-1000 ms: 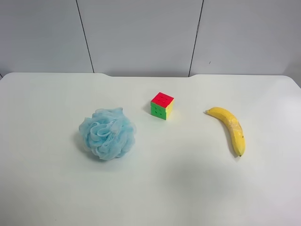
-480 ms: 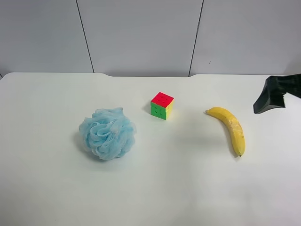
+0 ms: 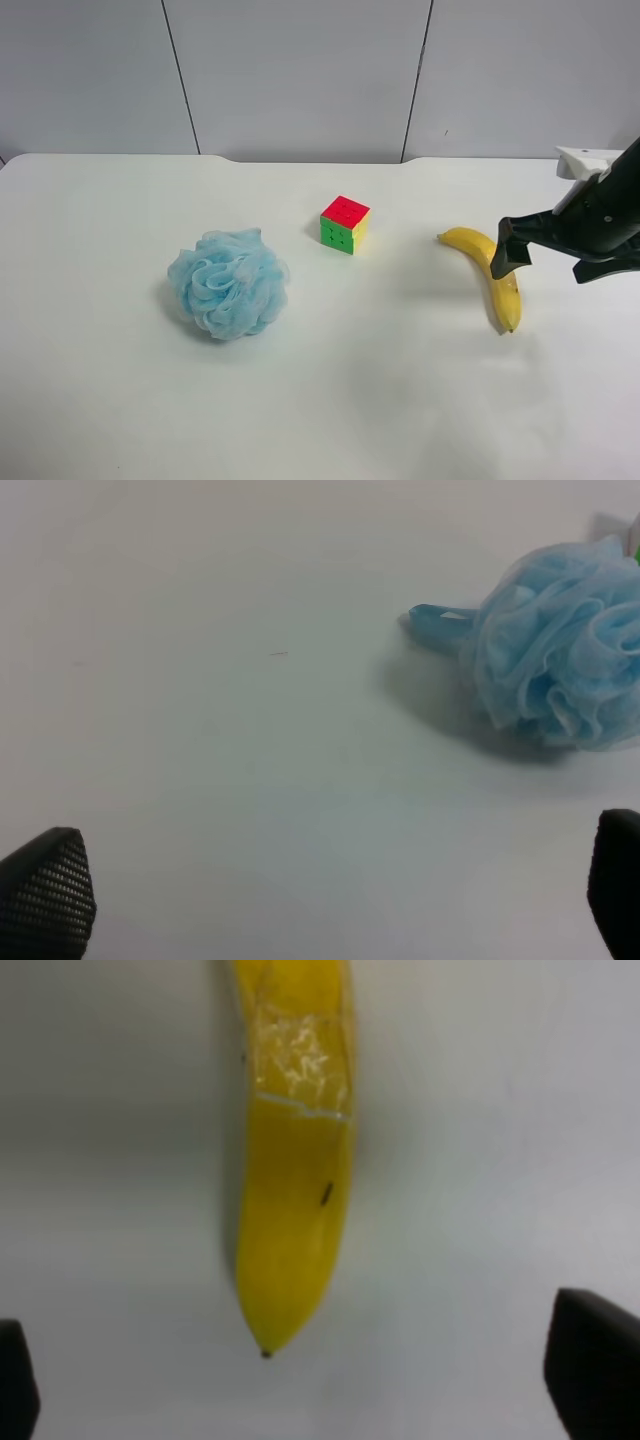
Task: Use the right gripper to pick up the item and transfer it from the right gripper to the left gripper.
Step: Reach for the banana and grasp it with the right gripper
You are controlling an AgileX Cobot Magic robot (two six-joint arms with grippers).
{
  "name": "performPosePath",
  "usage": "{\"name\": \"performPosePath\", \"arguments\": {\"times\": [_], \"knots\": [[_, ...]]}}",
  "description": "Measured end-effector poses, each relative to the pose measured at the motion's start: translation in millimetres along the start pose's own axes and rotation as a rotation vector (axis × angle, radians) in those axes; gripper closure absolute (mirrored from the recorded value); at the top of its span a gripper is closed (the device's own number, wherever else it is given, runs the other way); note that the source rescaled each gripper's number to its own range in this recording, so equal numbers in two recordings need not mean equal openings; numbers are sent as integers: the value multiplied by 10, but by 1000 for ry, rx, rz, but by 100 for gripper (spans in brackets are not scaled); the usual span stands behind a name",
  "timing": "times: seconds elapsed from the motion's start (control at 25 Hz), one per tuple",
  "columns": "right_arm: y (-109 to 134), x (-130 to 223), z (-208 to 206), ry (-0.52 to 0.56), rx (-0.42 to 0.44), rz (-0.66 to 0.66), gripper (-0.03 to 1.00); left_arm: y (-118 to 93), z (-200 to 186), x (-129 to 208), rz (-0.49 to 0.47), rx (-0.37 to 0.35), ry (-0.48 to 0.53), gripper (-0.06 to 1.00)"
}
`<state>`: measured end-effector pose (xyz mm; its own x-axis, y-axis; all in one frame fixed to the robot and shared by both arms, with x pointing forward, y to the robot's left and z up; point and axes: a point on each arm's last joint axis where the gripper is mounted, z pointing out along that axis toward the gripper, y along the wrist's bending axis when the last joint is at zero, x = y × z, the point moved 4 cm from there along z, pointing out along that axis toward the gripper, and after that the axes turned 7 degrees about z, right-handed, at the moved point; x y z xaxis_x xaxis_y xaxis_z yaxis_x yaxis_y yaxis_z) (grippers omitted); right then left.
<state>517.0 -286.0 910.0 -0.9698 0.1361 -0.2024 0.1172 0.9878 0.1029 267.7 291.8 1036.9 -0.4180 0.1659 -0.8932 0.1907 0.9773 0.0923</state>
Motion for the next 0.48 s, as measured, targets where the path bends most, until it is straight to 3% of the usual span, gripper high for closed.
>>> {"name": "performPosePath", "arguments": {"times": [0.48], "knots": [[-32, -73, 564, 126, 19, 11, -3, 0, 0, 0, 0, 0, 0, -6]]}}
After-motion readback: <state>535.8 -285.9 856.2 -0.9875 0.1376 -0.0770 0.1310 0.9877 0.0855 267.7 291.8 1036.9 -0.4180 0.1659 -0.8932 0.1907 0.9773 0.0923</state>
